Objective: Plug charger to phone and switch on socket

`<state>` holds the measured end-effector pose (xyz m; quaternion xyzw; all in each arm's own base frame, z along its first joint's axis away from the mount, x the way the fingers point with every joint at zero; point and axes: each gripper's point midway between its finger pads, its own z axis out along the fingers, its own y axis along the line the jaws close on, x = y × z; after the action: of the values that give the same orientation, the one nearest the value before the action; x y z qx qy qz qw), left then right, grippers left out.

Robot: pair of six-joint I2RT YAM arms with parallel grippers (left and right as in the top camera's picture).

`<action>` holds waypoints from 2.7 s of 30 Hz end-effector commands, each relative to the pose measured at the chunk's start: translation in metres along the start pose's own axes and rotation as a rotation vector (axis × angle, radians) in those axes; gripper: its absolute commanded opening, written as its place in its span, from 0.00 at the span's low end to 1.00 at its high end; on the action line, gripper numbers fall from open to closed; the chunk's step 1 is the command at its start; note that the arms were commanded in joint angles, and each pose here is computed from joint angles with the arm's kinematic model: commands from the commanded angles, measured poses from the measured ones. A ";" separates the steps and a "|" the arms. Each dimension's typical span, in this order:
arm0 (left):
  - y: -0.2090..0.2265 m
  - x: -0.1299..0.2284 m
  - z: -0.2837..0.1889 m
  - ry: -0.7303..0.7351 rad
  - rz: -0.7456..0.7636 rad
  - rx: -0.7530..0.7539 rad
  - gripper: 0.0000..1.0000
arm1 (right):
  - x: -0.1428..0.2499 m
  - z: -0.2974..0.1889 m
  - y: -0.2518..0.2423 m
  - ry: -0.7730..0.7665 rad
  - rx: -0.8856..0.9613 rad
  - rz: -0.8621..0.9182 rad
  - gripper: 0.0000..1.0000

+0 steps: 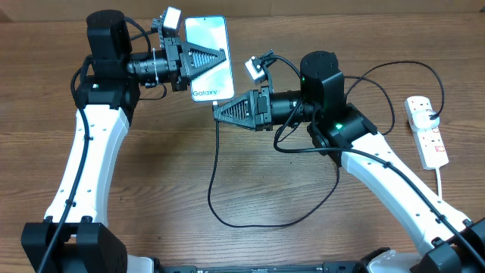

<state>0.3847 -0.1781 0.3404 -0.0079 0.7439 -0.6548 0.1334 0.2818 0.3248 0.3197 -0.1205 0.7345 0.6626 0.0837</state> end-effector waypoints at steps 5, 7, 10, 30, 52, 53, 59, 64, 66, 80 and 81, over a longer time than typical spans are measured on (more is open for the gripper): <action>-0.013 0.003 -0.001 0.019 0.030 0.026 0.04 | -0.002 -0.006 0.020 -0.004 -0.027 -0.043 0.04; -0.013 0.003 -0.001 0.018 0.038 0.026 0.04 | -0.002 -0.006 0.020 -0.005 -0.029 -0.043 0.04; -0.013 0.003 -0.001 0.018 0.049 0.026 0.04 | -0.001 -0.006 0.024 0.005 -0.041 -0.038 0.04; -0.013 0.003 -0.001 0.016 -0.012 0.023 0.04 | -0.004 -0.006 0.024 -0.010 -0.037 -0.042 0.04; -0.013 0.003 -0.001 0.017 -0.011 0.024 0.04 | -0.005 -0.006 0.026 -0.013 -0.045 -0.037 0.04; -0.013 0.003 -0.001 0.017 -0.013 0.023 0.04 | -0.005 -0.006 0.026 -0.012 -0.044 -0.035 0.04; -0.013 0.003 -0.001 0.017 -0.013 0.023 0.04 | -0.005 -0.006 0.026 -0.013 -0.044 -0.035 0.04; -0.013 0.003 -0.001 0.018 -0.020 0.024 0.04 | -0.005 -0.006 0.026 -0.013 -0.044 -0.036 0.04; -0.013 0.003 -0.001 0.018 -0.021 0.023 0.04 | -0.005 -0.006 0.026 -0.013 -0.044 -0.036 0.04; -0.014 0.004 -0.001 0.022 -0.039 0.026 0.04 | -0.005 -0.006 0.026 -0.015 -0.043 -0.036 0.04; -0.014 0.004 -0.001 0.023 -0.038 0.026 0.04 | -0.005 -0.006 0.026 -0.015 -0.043 -0.036 0.04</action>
<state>0.3852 -0.1781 0.3415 -0.0312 0.7424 -0.6595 0.1137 0.2808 0.3254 0.3273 -0.1203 0.7264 0.6720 0.0791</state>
